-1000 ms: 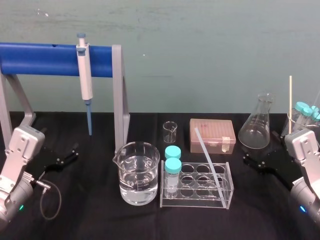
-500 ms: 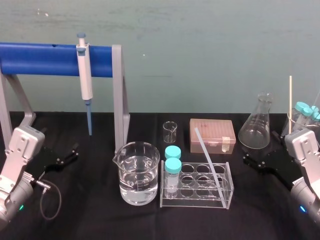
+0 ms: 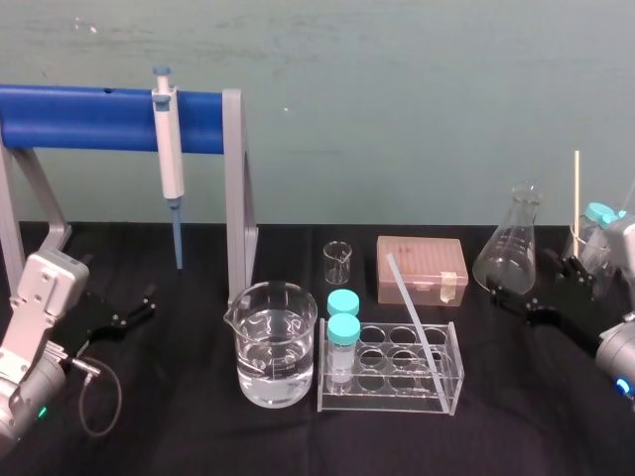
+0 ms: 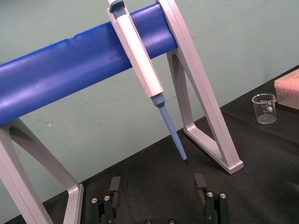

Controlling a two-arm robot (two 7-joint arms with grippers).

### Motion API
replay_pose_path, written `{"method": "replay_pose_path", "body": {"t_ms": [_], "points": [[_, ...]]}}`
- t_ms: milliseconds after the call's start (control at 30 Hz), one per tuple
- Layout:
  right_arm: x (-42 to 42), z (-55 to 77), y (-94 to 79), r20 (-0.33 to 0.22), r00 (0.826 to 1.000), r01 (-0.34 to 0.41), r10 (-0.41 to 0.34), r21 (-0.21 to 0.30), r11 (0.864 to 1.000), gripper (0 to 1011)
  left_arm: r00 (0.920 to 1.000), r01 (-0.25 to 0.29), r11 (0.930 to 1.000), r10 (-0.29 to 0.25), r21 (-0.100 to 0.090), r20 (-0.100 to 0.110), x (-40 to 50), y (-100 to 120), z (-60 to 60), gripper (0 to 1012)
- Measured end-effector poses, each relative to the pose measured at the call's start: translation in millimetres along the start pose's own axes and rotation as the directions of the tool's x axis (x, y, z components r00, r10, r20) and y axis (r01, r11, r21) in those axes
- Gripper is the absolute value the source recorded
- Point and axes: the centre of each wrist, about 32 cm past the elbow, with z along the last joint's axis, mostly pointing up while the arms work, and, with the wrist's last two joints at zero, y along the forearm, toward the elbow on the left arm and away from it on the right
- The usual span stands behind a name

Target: Pick up the stirring rod with one hand, then place it down.

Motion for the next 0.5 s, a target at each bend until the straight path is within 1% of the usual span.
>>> {"method": "replay_pose_path", "body": {"t_ms": [33,67,100,167,233,367,400,467,500], "points": [[5.2,5.3,-1.8,-0.053,0.998,-0.027,0.027,0.002,1.0,1003,1.0,0.0,1.0,0.0,0.0,0.0,0.0,0,0.0,1000],[5.2,5.3,-1.8,-0.053,0.998,-0.027,0.027,0.002,1.0,1003,1.0,0.0,1.0,0.0,0.0,0.0,0.0,0,0.0,1000],[9.3,11.1,-3.7,-0.099,0.993,-0.061,0.062,0.009,0.998,1003,1.0,0.0,1.0,0.0,0.0,0.0,0.0,0,0.0,1000],[13.1,16.9,-5.8,-0.136,0.986,-0.093,0.094,0.016,0.996,1003,1.0,0.0,1.0,0.0,0.0,0.0,0.0,0,0.0,1000],[17.4,26.9,-8.8,-0.186,0.969,-0.158,0.161,0.029,0.987,1003,1.0,0.0,1.0,0.0,0.0,0.0,0.0,0,0.0,1000],[17.6,35.6,-9.8,-0.216,0.949,-0.227,0.229,0.033,0.973,1003,1.0,0.0,1.0,0.0,0.0,0.0,0.0,0,0.0,1000],[15.7,40.0,-8.9,-0.218,0.94,-0.263,0.262,0.027,0.964,1003,1.0,0.0,1.0,0.0,0.0,0.0,0.0,0,0.0,1000],[13.6,42.7,-7.7,-0.215,0.933,-0.293,0.29,0.02,0.956,1003,1.0,0.0,1.0,0.0,0.0,0.0,0.0,0,0.0,1000],[10.2,45.3,-5.4,-0.21,0.923,-0.328,0.323,0.013,0.945,1003,1.0,0.0,1.0,0.0,0.0,0.0,0.0,0,0.0,1000]]}}
